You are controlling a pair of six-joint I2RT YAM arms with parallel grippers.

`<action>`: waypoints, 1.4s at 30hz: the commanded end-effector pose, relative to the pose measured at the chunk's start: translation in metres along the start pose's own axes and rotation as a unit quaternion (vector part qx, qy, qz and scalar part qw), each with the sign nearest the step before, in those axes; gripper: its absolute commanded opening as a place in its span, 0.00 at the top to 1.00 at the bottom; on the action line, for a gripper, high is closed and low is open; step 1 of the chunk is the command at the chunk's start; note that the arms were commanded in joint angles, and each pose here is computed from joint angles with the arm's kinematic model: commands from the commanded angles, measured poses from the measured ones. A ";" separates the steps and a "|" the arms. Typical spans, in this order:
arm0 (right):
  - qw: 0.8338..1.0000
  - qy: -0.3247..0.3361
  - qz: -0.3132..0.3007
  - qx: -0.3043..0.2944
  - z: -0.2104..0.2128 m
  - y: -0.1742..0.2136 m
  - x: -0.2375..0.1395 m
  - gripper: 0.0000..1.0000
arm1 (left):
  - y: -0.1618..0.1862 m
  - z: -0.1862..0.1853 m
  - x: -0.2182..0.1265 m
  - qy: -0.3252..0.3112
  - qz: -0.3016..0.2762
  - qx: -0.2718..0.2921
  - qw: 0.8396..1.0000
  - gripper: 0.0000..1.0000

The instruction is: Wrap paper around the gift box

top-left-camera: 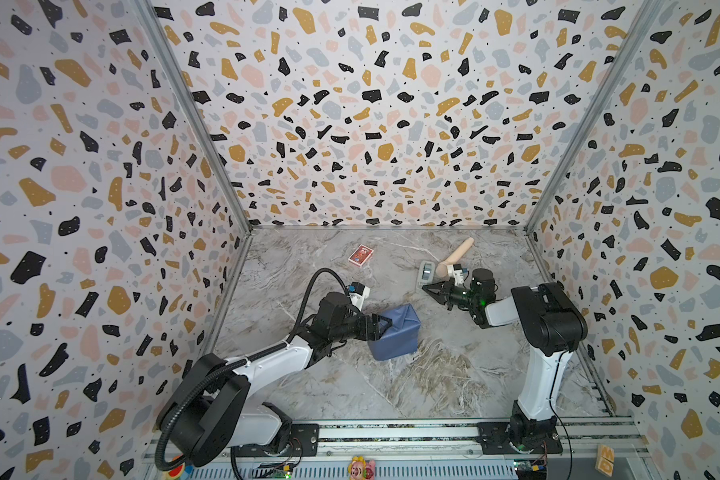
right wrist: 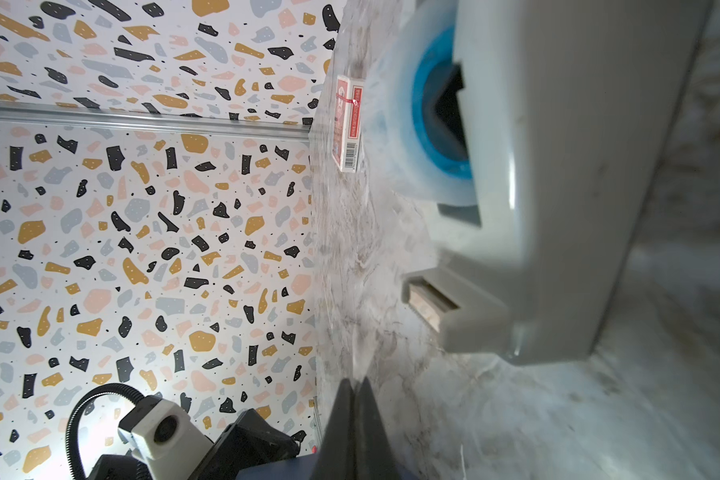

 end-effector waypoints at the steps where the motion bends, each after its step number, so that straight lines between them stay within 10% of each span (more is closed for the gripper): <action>1: 0.999 0.008 0.031 -0.022 -0.003 0.014 0.006 1.00 | 0.051 0.020 0.001 -0.045 0.101 -0.022 0.994 0.18; 25: 0.978 0.194 -0.055 -0.044 -0.069 -0.005 -0.009 1.00 | 0.053 0.021 0.001 -0.049 0.105 -0.024 0.993 0.19; 42: 0.970 0.126 -0.028 -0.206 0.049 0.054 -0.065 1.00 | 0.054 0.022 0.002 -0.051 0.107 -0.025 0.993 0.19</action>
Point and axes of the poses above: each gripper's point midway between its finger pads, its own x axis out along the fingers, its own z axis along the line the jaws close on, y = z × x, the point moved 4 cm from there along -x, back along the fingers, and after that the axes turned 15 degrees about x, right-handed, at the moved point
